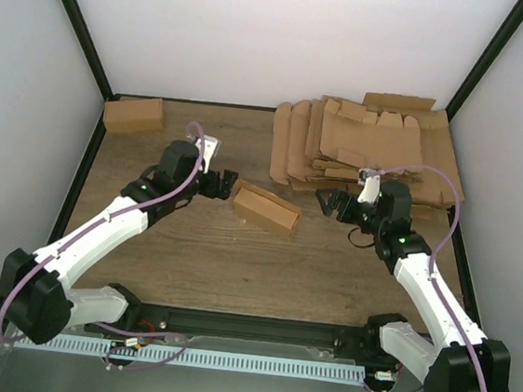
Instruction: Fold the paper box
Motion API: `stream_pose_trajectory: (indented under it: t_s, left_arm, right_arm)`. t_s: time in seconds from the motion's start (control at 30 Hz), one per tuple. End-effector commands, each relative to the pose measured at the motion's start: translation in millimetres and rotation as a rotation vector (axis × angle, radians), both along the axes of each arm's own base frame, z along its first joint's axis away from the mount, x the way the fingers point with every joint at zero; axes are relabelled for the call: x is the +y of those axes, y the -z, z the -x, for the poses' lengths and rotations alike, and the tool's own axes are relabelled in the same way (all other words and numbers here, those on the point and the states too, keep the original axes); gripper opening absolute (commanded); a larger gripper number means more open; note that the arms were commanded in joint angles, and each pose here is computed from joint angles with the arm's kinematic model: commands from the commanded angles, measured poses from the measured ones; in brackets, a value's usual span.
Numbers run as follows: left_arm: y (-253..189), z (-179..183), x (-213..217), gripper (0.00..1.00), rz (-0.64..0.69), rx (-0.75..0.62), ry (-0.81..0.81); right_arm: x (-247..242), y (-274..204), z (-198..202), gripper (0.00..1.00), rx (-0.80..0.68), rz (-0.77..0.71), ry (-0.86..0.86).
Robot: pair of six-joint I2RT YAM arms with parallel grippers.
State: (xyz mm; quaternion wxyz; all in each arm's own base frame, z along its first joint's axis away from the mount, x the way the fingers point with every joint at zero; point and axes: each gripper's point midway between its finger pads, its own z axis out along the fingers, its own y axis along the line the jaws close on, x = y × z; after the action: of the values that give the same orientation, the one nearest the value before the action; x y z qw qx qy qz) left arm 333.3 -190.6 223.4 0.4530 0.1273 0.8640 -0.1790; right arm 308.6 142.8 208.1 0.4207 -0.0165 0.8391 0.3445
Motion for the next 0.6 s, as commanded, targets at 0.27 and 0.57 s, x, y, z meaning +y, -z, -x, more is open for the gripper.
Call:
stream_pose_trajectory:
  t_s: [0.27,0.57]
  left_arm:
    - [43,-6,-19,0.9,-0.017,0.128,0.066]
    - [60,-7,-22,0.83,-0.062,0.176,0.099]
  right_arm:
    - [4,22,37,0.92,0.164,-0.035,-0.029]
    - [38,45,58,0.85,0.25,0.038,-0.121]
